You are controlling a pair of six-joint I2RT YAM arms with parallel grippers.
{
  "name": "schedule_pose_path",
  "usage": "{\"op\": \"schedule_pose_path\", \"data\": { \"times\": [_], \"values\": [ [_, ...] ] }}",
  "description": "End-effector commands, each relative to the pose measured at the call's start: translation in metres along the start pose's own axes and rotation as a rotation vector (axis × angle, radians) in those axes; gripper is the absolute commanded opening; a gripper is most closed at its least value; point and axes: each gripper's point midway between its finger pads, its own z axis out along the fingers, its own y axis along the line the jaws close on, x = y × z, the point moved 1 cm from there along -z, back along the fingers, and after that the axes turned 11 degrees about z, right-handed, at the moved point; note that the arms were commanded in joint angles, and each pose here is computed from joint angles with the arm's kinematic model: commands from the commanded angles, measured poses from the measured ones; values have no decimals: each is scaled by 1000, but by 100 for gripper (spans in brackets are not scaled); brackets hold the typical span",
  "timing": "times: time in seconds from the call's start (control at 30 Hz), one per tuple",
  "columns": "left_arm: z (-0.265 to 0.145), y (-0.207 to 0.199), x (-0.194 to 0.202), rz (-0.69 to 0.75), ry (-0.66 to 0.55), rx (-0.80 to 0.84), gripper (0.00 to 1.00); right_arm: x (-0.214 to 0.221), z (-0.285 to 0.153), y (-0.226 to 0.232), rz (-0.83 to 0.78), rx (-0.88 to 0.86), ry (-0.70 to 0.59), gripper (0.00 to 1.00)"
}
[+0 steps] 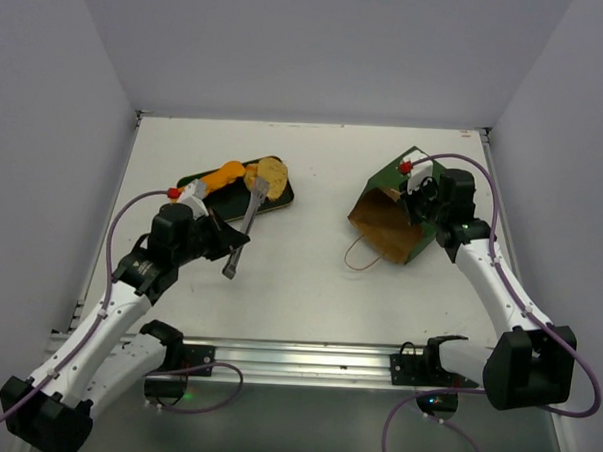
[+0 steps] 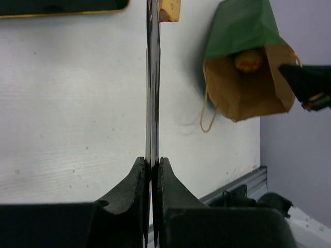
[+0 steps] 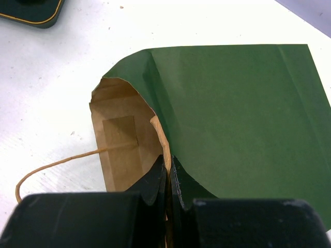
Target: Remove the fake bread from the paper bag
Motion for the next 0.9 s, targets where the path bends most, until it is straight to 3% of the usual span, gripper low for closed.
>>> {"op": "schedule_pose_path", "data": {
  "times": [0.0,0.43,0.87],
  "values": [
    [6,4,-36,0,-100,26,0,-14,-6,-2,-1,14,-57,0],
    [27,78,-30,-68,-114,-108,0,-13,-5,-1,1,7,-52,0],
    [26,98,-5,-44,-55,-148,1,-11,-4,-1,-1,3,-45,0]
  ]
}}
